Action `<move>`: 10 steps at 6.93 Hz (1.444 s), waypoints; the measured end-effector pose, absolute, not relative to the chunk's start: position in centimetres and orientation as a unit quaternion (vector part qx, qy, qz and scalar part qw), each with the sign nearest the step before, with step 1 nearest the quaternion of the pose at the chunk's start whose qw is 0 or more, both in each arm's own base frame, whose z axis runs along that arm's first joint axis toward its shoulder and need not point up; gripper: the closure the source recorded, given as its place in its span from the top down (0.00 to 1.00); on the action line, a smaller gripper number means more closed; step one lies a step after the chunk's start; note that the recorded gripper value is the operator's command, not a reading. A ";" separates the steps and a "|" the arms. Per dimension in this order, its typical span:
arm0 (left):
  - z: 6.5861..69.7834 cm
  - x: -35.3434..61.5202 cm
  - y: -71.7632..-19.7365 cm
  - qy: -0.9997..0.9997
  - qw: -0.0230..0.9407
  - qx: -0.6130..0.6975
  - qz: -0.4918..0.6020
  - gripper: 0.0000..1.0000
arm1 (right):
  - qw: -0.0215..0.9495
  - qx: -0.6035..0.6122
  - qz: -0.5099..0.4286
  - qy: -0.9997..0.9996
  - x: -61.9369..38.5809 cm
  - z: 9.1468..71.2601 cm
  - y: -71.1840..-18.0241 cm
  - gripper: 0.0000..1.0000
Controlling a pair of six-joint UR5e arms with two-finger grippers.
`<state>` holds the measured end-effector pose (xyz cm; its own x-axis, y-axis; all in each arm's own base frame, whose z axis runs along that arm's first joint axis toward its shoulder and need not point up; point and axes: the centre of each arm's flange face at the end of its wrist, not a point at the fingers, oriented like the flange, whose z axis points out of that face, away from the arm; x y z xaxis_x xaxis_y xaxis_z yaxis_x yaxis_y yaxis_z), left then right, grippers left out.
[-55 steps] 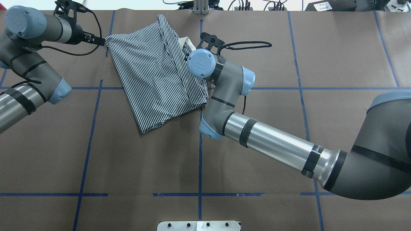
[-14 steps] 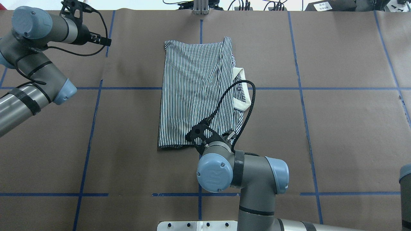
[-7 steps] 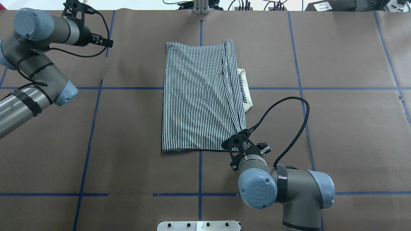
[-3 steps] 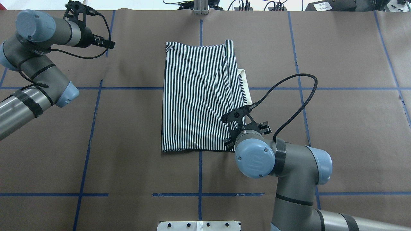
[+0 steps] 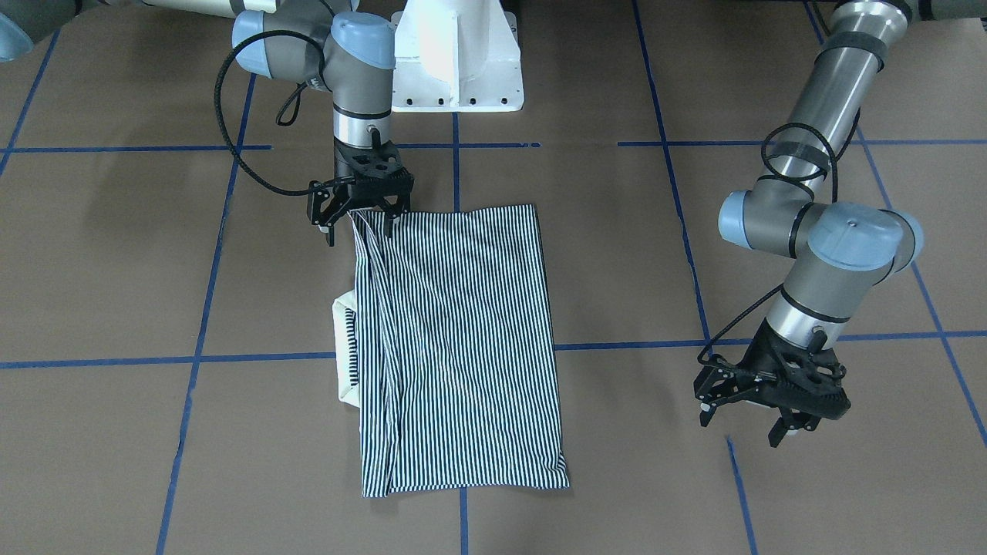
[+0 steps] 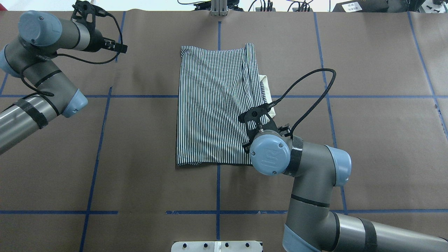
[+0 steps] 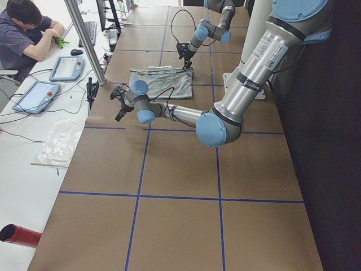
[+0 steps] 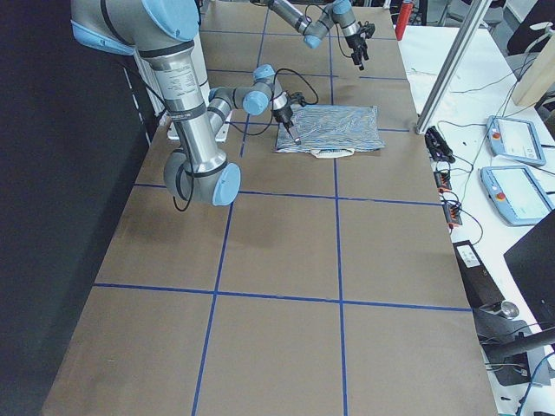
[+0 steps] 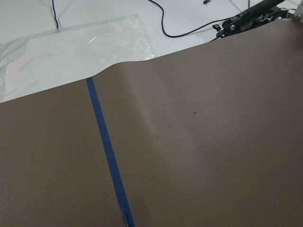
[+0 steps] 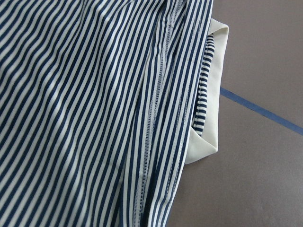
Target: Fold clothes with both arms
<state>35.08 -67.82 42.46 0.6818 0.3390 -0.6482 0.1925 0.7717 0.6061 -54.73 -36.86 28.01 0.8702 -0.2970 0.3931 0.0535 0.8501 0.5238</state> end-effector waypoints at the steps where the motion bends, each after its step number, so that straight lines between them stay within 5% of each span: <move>1: 42.4 35.1 -67.8 0.397 0.853 0.335 0.042 1.00 | 0.935 0.252 -0.096 -0.231 -55.1 28.6 -37.0 1.00; 10: 42.2 35.1 -67.7 0.398 0.852 0.336 0.042 1.00 | 0.963 0.192 -0.123 -0.144 -50.6 35.8 -41.4 1.00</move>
